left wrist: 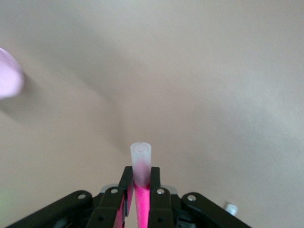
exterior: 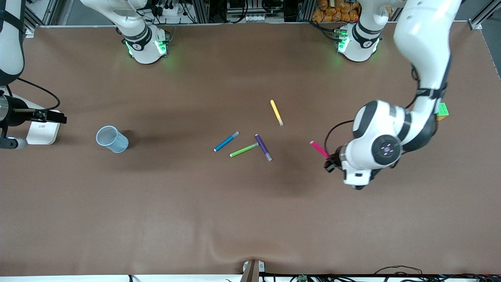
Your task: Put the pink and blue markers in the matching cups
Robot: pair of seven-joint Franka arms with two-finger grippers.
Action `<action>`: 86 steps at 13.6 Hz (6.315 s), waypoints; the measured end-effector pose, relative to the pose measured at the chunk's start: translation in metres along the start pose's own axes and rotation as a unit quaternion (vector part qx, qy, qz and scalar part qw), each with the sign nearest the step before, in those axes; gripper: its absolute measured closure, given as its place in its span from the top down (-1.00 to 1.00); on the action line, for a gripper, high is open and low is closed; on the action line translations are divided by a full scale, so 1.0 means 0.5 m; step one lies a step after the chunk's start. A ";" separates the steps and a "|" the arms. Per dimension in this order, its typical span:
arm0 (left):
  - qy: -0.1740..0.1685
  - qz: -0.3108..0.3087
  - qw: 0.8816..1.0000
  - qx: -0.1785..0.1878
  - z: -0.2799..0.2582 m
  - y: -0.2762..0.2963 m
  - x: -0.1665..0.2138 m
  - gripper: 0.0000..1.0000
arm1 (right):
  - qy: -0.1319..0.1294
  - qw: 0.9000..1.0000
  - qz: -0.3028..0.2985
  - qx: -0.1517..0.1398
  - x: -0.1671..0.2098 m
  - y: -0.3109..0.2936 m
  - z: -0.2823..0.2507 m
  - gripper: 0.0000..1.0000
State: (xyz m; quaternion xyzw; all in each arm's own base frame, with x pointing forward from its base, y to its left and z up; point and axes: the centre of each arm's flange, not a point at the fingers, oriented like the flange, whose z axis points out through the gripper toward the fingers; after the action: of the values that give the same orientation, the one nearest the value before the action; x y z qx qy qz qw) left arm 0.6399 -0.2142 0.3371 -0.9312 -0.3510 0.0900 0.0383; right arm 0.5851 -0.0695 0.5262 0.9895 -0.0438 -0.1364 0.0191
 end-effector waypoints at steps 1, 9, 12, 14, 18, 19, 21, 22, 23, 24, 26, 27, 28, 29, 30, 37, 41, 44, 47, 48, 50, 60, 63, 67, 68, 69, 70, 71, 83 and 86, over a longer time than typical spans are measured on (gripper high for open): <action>0.017 0.001 1.000 0.015 -0.022 -0.021 0.011 -0.65 | -0.001 1.000 0.017 0.004 -0.002 -0.007 -0.002 1.00; 0.071 -0.022 0.995 0.062 -0.124 -0.150 0.094 -0.65 | -0.054 0.972 0.224 0.036 -0.032 -0.257 0.024 1.00; 0.078 -0.028 0.994 0.075 -0.114 -0.173 0.114 -0.65 | -0.061 0.953 0.293 0.036 -0.053 -0.386 0.054 1.00; 0.081 -0.031 0.993 0.082 -0.107 -0.184 0.126 -0.65 | -0.073 0.938 0.333 0.067 -0.055 -0.443 0.087 1.00; 0.083 -0.034 0.991 0.096 -0.089 -0.200 0.138 -0.65 | -0.053 0.921 0.378 0.080 -0.078 -0.555 0.156 1.00; 0.083 -0.033 0.991 0.102 -0.079 -0.204 0.139 -0.65 | -0.047 0.916 0.390 0.081 -0.090 -0.589 0.176 1.00; 0.081 -0.031 0.990 0.111 -0.063 -0.209 0.138 -0.65 | -0.032 0.909 0.406 0.088 -0.108 -0.642 0.220 1.00; 0.084 -0.029 0.989 0.117 -0.057 -0.210 0.138 -0.65 | -0.023 0.906 0.412 0.093 -0.118 -0.670 0.239 1.00; 0.087 -0.027 0.988 0.122 -0.052 -0.213 0.139 -0.65 | -0.016 0.902 0.419 0.098 -0.132 -0.700 0.255 1.00; 0.089 -0.025 0.988 0.126 -0.048 -0.214 0.139 -0.65 | -0.014 0.901 0.423 0.096 -0.144 -0.724 0.270 1.00; 0.089 -0.022 0.987 0.130 -0.041 -0.212 0.134 -0.65 | -0.014 0.901 0.424 0.089 -0.158 -0.761 0.304 1.00; 0.088 -0.020 0.987 0.131 -0.038 -0.210 0.129 -0.65 | -0.010 0.898 0.431 0.090 -0.159 -0.784 0.328 1.00; 0.088 -0.019 0.987 0.131 -0.036 -0.207 0.125 -0.65 | -0.004 0.893 0.440 0.092 -0.159 -0.810 0.356 1.00; 0.087 -0.019 0.987 0.133 -0.033 -0.207 0.123 -0.65 | 0.003 0.890 0.446 0.094 -0.160 -0.841 0.390 1.00; 0.086 -0.022 0.987 0.134 -0.027 -0.207 0.122 -0.65 | 0.009 0.888 0.451 0.095 -0.163 -0.873 0.427 1.00; 0.094 -0.055 0.985 0.132 0.017 -0.207 0.118 -0.65 | 0.047 0.867 0.484 0.108 -0.158 -0.984 0.638 1.00; 0.132 -0.043 0.977 0.163 0.027 -0.229 0.137 -0.65 | 0.053 0.861 0.494 0.114 -0.149 -1.011 0.664 0.84; 0.184 -0.041 0.963 0.191 0.064 -0.258 0.131 -0.65 | 0.060 0.867 0.484 0.102 -0.152 -1.016 0.687 0.49; 0.229 -0.062 0.947 0.215 0.128 -0.285 0.109 -0.65 | 0.062 0.869 0.481 0.096 -0.155 -1.021 0.702 -0.07; 0.236 -0.066 0.944 0.220 0.142 -0.288 0.102 -0.65 | 0.062 0.870 0.480 0.096 -0.153 -1.022 0.702 -0.07; 0.241 -0.070 0.942 0.223 0.152 -0.294 0.091 -0.65 | 0.064 0.870 0.480 0.097 -0.151 -1.024 0.703 -0.37; 0.252 -0.117 0.930 0.241 0.158 -0.300 0.060 0.32 | 0.035 0.870 0.490 0.023 -0.115 -0.983 0.585 -0.68; 0.211 -0.106 0.949 0.208 0.076 -0.265 0.058 0.96 | -0.013 0.881 0.472 -0.029 -0.071 -0.882 0.445 -0.68; 0.136 -0.061 0.972 0.179 -0.089 -0.243 0.056 1.00 | -0.091 0.898 0.427 -0.051 -0.026 -0.676 0.313 -0.68; 0.121 -0.031 0.977 0.173 -0.121 -0.240 0.053 1.00 | -0.116 0.901 0.416 -0.055 -0.021 -0.621 0.296 -0.68; 0.109 0.005 0.980 0.165 -0.152 -0.238 0.052 1.00 | -0.141 0.902 0.403 -0.061 -0.019 -0.567 0.283 -0.68; 0.098 0.040 0.982 0.159 -0.184 -0.238 0.051 1.00 | -0.166 0.904 0.389 -0.064 -0.018 -0.515 0.273 -0.68; 0.088 0.067 0.983 0.148 -0.218 -0.239 0.052 1.00 | -0.188 0.906 0.375 -0.062 -0.015 -0.464 0.266 -0.68; 0.095 0.213 0.972 -0.003 -0.527 -0.412 0.052 1.00 | -0.318 0.913 0.244 0.072 0.024 -0.023 0.359 -0.68; 0.106 0.214 0.971 -0.008 -0.553 -0.424 0.037 1.00 | -0.347 0.894 0.250 0.132 0.049 0.024 0.436 -0.68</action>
State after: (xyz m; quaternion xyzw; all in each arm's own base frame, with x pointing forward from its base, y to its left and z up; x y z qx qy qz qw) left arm 0.5701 -0.0449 0.6343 -0.9892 -0.1382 -0.0063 0.0480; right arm 0.5482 -0.0896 0.3106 0.8290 -0.3110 -0.4551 -0.0942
